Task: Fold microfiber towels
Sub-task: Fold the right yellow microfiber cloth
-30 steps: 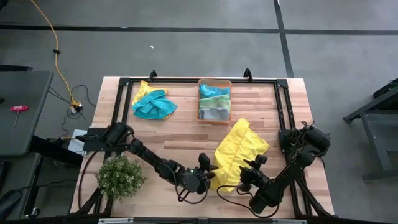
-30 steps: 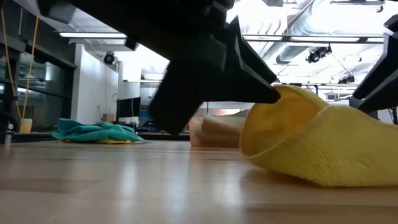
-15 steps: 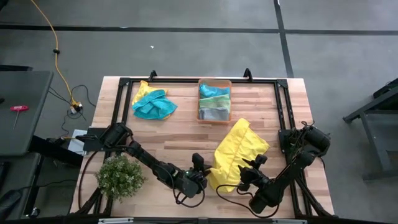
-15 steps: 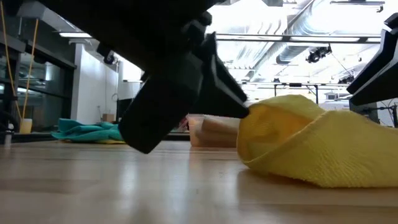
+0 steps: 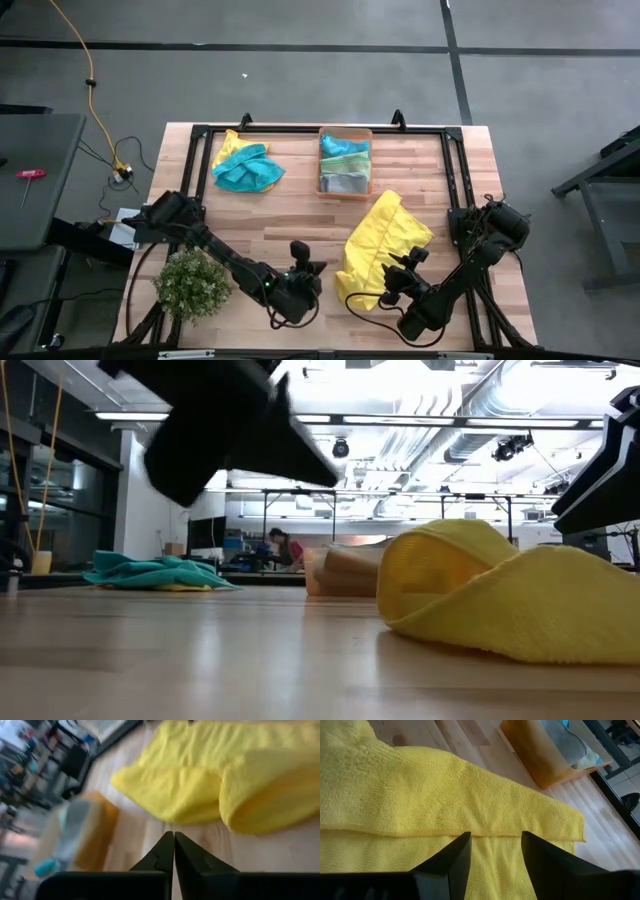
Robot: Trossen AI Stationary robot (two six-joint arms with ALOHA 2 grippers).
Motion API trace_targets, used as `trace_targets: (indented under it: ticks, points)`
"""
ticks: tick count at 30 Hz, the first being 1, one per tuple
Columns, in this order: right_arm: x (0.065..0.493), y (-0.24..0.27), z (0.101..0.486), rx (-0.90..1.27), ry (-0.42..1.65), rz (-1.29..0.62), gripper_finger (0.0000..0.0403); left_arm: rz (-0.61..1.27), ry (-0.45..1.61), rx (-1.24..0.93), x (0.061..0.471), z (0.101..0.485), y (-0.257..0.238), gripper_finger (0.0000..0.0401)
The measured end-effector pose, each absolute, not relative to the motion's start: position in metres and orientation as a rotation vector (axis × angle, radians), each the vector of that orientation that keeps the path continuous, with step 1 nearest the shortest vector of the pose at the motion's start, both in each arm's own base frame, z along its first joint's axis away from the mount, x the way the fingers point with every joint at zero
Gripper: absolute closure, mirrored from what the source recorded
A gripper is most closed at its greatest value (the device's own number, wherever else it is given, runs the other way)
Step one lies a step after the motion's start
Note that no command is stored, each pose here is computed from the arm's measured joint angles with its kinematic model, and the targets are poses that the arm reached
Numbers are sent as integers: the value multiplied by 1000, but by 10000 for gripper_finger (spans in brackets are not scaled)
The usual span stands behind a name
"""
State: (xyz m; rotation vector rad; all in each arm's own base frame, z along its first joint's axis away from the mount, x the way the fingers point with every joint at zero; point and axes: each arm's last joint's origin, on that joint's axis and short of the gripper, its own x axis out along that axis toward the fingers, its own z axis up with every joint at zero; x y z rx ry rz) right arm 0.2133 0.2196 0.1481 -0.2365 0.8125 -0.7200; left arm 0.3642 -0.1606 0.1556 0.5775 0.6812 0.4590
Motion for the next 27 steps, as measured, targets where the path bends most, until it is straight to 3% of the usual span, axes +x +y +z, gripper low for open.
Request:
trace_targets:
  ticks: [15, 21, 27]
  points:
    - [217, 217, 147, -214, 825, -732, 236, 387, 1043, 307, 341, 140, -139, 398]
    - [217, 217, 147, -210, 836, -733, 236, 436, 1016, 346, 341, 141, -136, 389]
    - [217, 217, 147, -210, 837, -733, 236, 452, 989, 416, 342, 144, -139, 343]
